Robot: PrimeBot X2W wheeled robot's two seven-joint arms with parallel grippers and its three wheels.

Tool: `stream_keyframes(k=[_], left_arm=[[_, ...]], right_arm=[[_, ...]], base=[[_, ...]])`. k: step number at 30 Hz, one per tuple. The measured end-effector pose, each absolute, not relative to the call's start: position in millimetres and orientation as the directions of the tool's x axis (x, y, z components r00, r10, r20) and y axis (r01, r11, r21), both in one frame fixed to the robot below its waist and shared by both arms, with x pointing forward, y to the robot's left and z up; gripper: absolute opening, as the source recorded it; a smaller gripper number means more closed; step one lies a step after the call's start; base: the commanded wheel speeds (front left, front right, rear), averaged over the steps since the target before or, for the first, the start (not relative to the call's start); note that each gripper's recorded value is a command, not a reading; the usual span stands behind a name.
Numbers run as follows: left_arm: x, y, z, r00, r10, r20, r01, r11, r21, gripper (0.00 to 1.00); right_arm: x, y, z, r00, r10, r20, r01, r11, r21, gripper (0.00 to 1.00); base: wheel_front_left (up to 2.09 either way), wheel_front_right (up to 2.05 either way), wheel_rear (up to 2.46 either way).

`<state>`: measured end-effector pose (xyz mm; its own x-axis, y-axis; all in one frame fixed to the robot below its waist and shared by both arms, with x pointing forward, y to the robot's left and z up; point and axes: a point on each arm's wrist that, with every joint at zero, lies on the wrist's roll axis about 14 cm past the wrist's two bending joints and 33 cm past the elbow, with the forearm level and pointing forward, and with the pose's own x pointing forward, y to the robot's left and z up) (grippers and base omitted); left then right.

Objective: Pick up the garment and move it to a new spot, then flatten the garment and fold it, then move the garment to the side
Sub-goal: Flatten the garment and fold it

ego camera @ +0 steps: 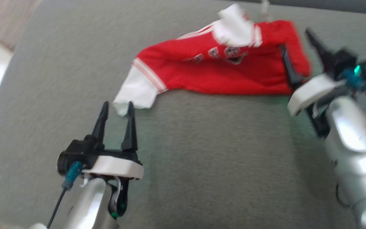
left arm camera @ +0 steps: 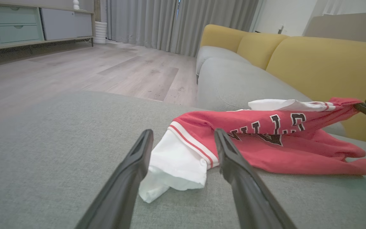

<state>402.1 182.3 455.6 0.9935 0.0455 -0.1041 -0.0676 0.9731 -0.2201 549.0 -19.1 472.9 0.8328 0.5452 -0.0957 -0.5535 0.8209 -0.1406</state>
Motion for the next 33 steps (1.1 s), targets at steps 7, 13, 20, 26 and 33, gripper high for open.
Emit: stream_keyframes(k=[7,13,20,26,33], left_arm=[[409.1,156.6,471.4,0.998,-0.044,-0.048,0.033,0.975,-0.218,1.00],[413.8,139.8,486.6,0.995,-0.096,-0.001,0.094,0.972,-0.217,1.00],[406.4,129.5,482.4,0.991,-0.132,-0.010,0.126,0.968,-0.215,1.00],[406.7,131.0,480.7,0.991,-0.135,-0.013,0.129,0.969,-0.209,1.00],[406.2,141.0,451.1,0.990,-0.092,-0.108,0.071,0.980,-0.185,1.00]], right_arm=[[509.6,-74.9,479.8,0.902,0.423,-0.087,-0.431,0.892,-0.137,1.00],[483.7,-114.4,496.7,0.957,0.291,-0.016,-0.291,0.955,-0.060,1.00],[436.1,-140.3,477.1,0.982,0.186,-0.035,-0.186,0.982,0.017,1.00],[420.0,-144.2,467.1,0.985,0.167,-0.053,-0.165,0.985,0.042,1.00],[421.3,-138.1,468.3,0.983,0.178,-0.041,-0.175,0.982,0.072,1.00]], base=[[0.00,0.00,0.00],[0.00,0.00,0.00],[0.00,0.00,0.00],[0.00,0.00,0.00],[0.00,0.00,0.00]])
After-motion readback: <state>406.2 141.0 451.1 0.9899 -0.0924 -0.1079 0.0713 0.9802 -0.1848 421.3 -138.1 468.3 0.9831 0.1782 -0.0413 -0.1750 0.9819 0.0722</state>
